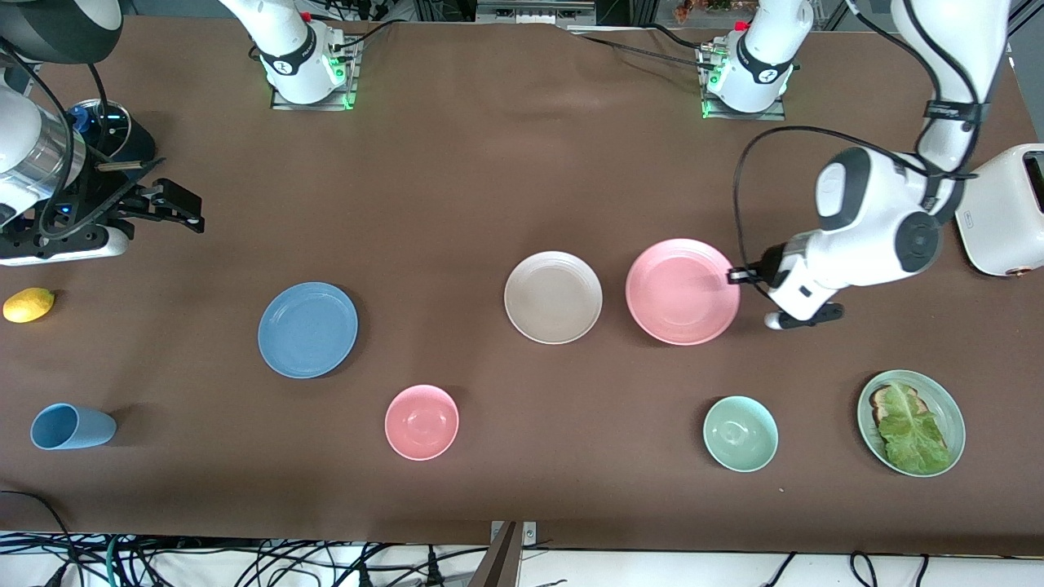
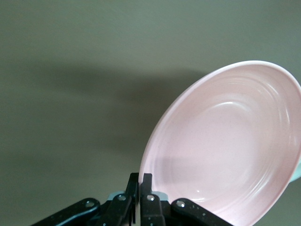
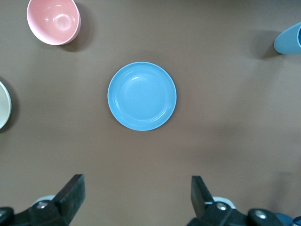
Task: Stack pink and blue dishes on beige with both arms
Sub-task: 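Slide the pink plate with the left gripper onto the beige plate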
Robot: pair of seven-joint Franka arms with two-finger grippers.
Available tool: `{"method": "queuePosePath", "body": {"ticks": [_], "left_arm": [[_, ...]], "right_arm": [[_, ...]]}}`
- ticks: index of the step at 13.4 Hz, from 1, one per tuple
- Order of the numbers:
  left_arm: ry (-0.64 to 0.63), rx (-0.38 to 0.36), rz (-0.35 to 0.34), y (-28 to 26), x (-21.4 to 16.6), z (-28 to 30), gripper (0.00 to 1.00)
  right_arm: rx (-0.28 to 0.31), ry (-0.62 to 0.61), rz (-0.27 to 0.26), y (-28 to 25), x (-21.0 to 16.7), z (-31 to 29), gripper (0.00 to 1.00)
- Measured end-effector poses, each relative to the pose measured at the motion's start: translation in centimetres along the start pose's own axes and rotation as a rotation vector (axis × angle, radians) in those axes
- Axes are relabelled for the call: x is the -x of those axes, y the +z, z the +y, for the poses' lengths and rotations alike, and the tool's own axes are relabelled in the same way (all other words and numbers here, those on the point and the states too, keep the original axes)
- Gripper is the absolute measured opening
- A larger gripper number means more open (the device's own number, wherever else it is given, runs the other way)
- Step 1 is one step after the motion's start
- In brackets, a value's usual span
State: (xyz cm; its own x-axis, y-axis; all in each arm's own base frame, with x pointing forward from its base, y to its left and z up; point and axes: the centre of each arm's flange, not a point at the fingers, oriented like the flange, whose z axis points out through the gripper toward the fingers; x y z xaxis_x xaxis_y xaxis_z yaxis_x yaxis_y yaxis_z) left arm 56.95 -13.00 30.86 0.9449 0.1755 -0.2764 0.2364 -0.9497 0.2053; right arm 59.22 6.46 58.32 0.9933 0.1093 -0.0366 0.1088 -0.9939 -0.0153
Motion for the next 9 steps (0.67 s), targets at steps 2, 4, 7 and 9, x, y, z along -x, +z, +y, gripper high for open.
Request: {"method": "queuePosePath", "body": {"ticks": [2,4,7,9], "left_arm": [[-0.017,-0.003,0.017,1.5,1.6,4.1,0.05],[-0.055,-0.016,0.051,4.3,3.6,8.6,0.05],[-0.093,-0.096,0.099,10.3,6.7,13.8,0.05],[-0.114,-0.134,0.123,13.1,7.8,15.5,0.05]], "right_arm": [[0.0,0.0,0.0,0.0,0.0,0.0,1.0],[0.0,0.0,0.0,0.0,0.0,0.0,1.0],[0.0,0.001,0.0,0.0,0.0,0.0,1.0],[0.0,0.003,0.0,0.0,0.0,0.0,1.0]]}}
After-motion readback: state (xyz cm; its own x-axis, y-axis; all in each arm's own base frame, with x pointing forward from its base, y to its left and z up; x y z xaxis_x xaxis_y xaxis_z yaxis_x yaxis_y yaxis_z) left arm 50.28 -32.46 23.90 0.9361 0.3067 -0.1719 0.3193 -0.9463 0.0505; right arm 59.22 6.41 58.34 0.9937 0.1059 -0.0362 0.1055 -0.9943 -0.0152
